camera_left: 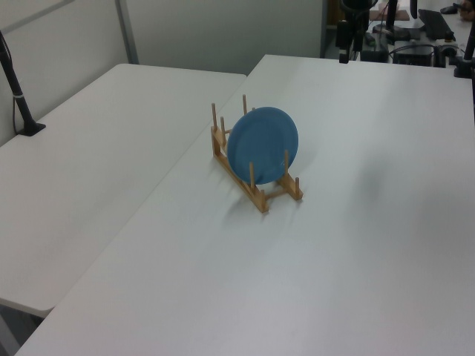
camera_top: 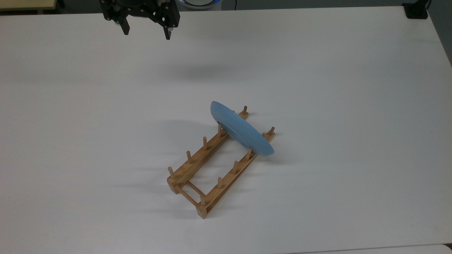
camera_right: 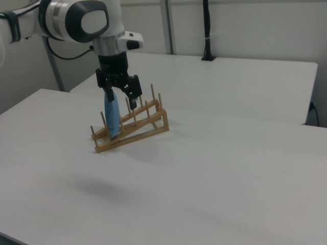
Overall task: Pick plate from plate rack
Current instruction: 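Move the open gripper over the blue plate's rim in the rack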
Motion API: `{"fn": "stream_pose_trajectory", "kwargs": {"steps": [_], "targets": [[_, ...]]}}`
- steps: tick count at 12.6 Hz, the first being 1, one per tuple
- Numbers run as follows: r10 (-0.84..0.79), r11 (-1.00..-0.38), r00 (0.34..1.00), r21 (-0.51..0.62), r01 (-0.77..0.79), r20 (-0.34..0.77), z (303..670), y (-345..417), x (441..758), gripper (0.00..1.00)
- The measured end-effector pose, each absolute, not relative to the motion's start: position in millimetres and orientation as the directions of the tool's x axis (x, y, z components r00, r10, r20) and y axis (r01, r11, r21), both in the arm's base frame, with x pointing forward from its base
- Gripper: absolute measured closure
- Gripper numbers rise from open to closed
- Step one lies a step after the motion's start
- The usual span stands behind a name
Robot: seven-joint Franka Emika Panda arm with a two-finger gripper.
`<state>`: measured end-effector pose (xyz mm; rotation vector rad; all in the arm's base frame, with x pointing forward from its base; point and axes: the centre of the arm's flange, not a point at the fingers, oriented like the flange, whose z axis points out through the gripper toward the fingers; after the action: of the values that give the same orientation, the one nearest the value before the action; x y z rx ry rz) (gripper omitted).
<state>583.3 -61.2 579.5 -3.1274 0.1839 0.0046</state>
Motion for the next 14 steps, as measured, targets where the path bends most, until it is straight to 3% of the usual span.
{"fn": "stream_pose_trajectory", "kwargs": {"steps": [5,9,12,14], "targets": [[-0.103,-0.995,0.995,-0.008,-0.103,0.003,579.2,-60.8,584.5,0.0],[-0.026,-1.0,0.984,0.006,-0.027,0.177,595.8,-45.6,603.7,0.0],[0.15,-0.982,0.943,0.155,0.107,0.296,604.9,18.8,620.4,0.02],[0.295,-0.935,0.897,0.292,0.201,0.329,591.9,77.3,633.2,0.04]]}}
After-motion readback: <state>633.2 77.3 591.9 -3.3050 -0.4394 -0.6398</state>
